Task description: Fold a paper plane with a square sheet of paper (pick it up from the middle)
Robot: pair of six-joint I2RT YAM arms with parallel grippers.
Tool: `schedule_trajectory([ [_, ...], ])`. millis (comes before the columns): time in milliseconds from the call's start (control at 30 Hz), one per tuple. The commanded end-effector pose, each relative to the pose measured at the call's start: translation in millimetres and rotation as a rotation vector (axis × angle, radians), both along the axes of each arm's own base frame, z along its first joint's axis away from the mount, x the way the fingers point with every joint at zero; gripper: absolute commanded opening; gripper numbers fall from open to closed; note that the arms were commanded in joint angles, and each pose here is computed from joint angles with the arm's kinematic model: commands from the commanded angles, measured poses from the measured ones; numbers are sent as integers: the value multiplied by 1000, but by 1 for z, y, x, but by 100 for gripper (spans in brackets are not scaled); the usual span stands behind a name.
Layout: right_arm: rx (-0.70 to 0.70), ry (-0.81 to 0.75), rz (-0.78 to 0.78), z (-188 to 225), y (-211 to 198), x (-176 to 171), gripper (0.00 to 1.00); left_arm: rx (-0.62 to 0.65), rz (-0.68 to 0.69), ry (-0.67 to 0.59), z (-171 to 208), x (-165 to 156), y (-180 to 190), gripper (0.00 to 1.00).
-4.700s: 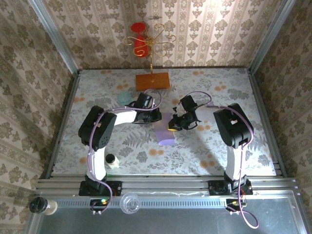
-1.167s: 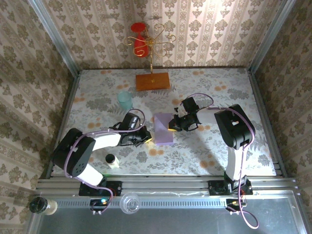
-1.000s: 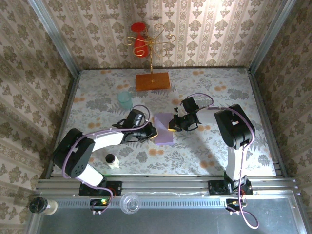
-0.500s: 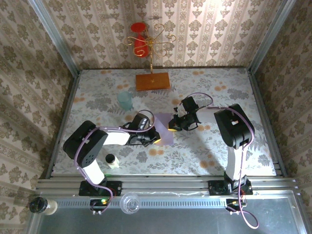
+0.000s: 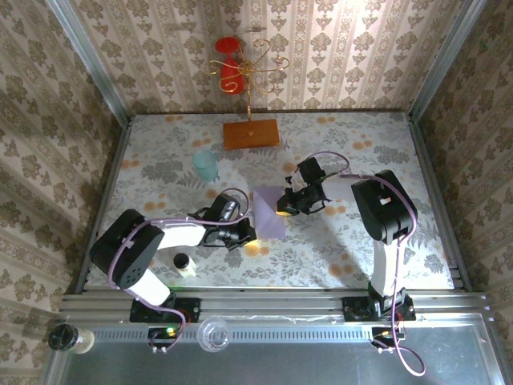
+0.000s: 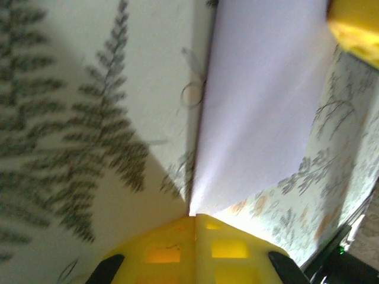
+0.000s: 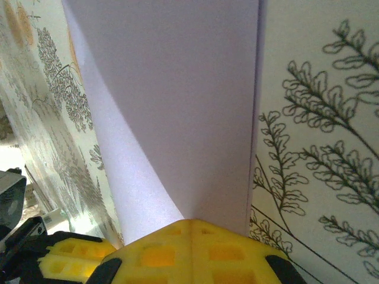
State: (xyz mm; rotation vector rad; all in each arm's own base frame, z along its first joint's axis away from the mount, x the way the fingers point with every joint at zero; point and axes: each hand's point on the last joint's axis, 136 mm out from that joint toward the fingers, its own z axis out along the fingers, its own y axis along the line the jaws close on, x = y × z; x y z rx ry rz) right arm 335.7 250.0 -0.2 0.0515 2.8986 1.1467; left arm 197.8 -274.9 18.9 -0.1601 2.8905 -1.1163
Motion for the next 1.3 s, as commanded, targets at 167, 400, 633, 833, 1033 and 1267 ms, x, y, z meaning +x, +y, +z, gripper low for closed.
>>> schedule_trajectory([
  [167,-457,180,-52,-85,-75,-54,10,43,-27,-148,31,28,14,9],
  [400,-249,-7,-70,3,-19,-9,23,-33,10,-343,83,96,1,19],
  [633,-120,-170,-141,78,-1,30,39,-60,21,-313,76,133,-23,21],
  [833,-151,-149,-209,68,-24,31,46,-33,34,-240,53,144,-33,22],
  [1033,-113,-122,-234,63,-36,21,45,-5,24,-207,32,145,-38,23],
  [1267,-111,-33,-182,53,-39,-11,45,8,-3,-180,23,130,-46,21],
])
